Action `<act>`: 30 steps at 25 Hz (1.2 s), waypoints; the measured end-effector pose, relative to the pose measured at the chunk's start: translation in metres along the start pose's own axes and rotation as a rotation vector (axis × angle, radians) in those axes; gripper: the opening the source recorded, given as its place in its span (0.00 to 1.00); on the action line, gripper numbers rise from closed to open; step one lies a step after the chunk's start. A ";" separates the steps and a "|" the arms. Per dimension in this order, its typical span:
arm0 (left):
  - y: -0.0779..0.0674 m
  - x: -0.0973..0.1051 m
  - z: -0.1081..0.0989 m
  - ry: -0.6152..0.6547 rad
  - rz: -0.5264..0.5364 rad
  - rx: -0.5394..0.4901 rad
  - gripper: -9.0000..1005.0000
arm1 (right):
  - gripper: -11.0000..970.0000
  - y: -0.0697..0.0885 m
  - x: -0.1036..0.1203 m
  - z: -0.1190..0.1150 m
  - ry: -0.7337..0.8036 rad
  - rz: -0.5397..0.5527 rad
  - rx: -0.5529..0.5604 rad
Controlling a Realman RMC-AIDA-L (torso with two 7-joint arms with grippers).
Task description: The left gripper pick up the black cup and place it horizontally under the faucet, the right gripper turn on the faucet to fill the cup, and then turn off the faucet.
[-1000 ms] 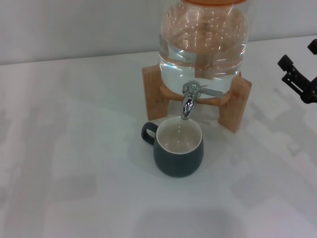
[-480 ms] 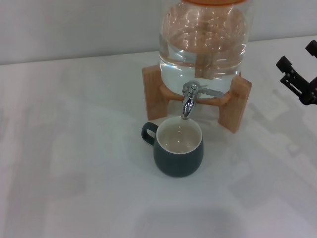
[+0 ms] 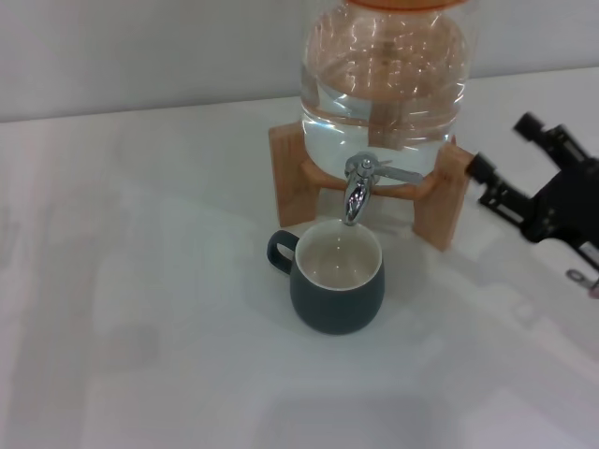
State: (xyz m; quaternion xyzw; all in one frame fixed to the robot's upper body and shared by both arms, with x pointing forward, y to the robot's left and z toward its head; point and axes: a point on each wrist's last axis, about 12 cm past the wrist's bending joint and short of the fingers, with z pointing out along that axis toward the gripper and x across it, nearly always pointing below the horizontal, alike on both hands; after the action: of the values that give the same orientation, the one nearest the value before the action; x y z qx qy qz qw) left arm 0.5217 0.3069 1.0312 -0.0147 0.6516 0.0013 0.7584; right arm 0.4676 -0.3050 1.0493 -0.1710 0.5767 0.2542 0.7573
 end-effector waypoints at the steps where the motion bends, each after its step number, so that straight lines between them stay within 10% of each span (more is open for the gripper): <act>1: 0.000 0.001 0.000 0.009 0.000 0.001 0.88 | 0.90 0.003 0.001 0.002 0.008 0.010 -0.023; 30: -0.007 0.002 0.003 0.023 0.013 0.049 0.88 | 0.90 0.028 0.013 0.025 0.091 0.089 -0.206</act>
State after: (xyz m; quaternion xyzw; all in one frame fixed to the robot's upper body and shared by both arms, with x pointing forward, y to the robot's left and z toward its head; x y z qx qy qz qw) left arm 0.5253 0.2999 1.0297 0.0081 0.6601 -0.0099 0.7510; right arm 0.4738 -0.2664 1.0441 -0.2336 0.5883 0.3373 0.6968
